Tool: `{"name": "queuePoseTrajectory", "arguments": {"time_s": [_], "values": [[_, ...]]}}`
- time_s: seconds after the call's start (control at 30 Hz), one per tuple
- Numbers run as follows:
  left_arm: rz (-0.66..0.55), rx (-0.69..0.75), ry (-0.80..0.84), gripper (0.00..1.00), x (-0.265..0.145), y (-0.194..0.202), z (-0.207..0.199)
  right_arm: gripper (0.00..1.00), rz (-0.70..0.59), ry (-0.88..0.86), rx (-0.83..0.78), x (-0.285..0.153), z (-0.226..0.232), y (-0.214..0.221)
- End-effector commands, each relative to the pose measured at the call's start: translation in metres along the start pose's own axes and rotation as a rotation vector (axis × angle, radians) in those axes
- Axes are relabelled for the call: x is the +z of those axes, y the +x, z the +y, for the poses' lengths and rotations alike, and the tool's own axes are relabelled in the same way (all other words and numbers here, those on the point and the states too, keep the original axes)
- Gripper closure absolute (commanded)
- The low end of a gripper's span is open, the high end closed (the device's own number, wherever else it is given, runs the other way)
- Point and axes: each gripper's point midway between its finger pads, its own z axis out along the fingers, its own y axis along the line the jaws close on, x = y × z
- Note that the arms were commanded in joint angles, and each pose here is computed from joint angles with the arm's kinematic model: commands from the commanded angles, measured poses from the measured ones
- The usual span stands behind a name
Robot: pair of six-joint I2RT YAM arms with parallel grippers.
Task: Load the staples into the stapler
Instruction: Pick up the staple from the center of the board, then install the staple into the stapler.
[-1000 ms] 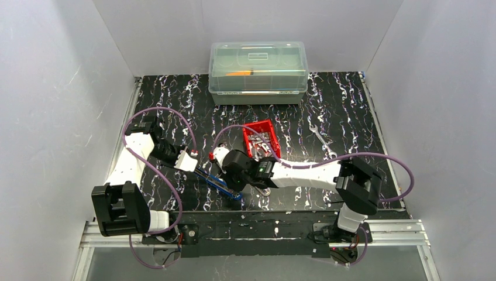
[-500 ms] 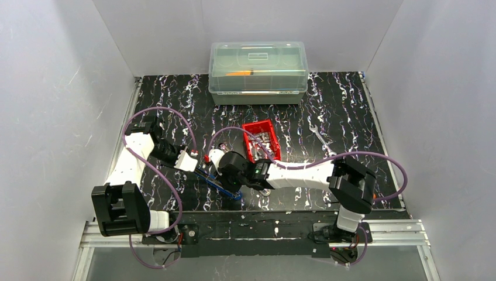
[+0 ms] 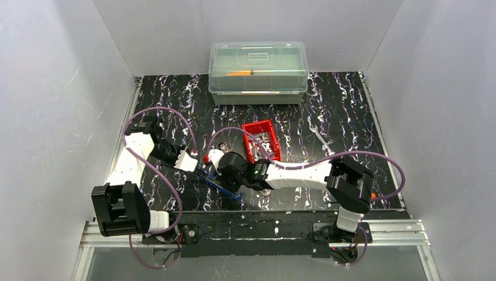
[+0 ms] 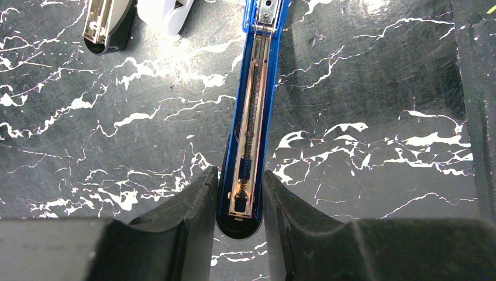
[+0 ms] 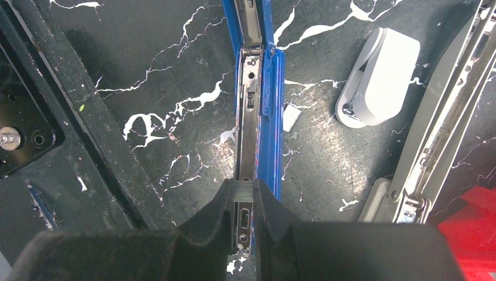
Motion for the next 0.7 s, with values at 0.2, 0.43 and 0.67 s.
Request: {"name": "queuePoseTrajectory", "arguments": {"time_s": [0.2, 0.43, 0.67], "values": [[-0.021, 0.539, -0.035, 0.97, -0.01, -0.021, 0.024, 0.88, -0.024, -0.006, -0.009, 0.005, 0.003, -0.002], [-0.018, 0.537, -0.033, 0.98, -0.01, -0.021, 0.025, 0.88, -0.009, -0.009, -0.005, 0.009, 0.004, 0.003], [-0.018, 0.537, -0.031, 0.98, -0.01, -0.02, 0.024, 0.88, -0.007, -0.008, 0.001, 0.011, 0.003, 0.009]]}}
